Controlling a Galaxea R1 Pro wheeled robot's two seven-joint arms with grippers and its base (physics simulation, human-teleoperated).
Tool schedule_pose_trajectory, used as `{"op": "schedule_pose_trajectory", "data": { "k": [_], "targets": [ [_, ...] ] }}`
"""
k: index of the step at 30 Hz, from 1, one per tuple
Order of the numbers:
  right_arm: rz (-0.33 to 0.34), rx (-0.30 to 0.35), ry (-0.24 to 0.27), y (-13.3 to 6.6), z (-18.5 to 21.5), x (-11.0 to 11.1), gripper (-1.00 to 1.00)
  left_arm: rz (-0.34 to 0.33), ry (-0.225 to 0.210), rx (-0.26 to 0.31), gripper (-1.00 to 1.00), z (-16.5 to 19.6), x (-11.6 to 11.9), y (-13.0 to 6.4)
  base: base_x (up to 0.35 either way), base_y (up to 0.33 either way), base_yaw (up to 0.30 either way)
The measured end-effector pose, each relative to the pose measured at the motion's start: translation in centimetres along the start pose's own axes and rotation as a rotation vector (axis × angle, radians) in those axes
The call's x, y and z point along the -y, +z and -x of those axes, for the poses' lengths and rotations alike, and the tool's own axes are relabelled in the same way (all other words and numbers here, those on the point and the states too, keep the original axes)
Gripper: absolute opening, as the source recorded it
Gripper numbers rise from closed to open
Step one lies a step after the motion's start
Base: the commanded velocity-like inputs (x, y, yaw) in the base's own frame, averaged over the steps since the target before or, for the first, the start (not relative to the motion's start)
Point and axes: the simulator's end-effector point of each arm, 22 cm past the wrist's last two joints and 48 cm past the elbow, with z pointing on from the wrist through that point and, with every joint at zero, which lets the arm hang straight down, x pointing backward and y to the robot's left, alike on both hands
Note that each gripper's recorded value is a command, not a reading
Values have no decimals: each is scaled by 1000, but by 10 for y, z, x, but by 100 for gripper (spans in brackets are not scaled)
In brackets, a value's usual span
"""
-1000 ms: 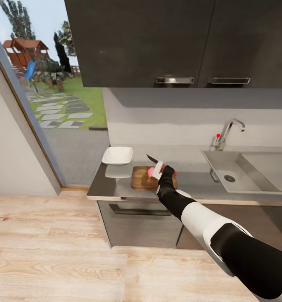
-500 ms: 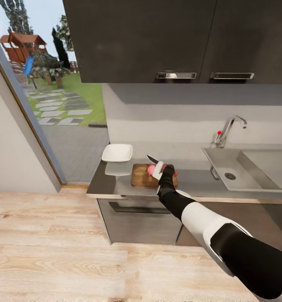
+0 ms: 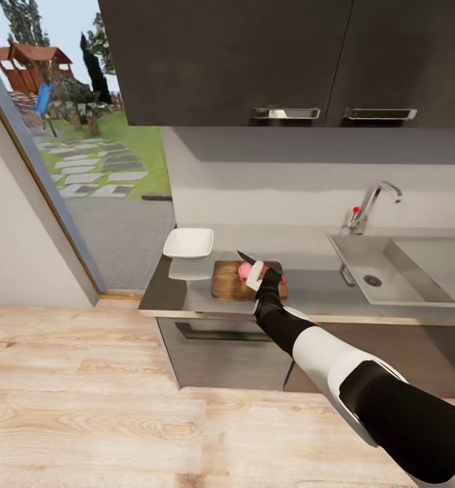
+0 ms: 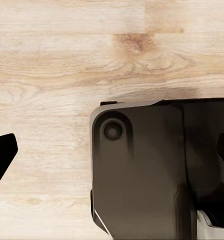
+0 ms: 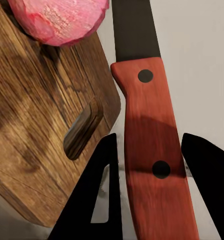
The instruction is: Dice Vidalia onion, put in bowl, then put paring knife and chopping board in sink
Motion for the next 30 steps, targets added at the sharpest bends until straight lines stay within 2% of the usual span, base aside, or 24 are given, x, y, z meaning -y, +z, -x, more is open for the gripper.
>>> {"op": "schedule_pose_trajectory", "data": {
  "k": [30],
  "targets": [
    [1, 0, 0, 0, 0, -1, -100, 0, 0, 0, 100, 0, 0, 0, 0, 0, 0]
  ]
}}
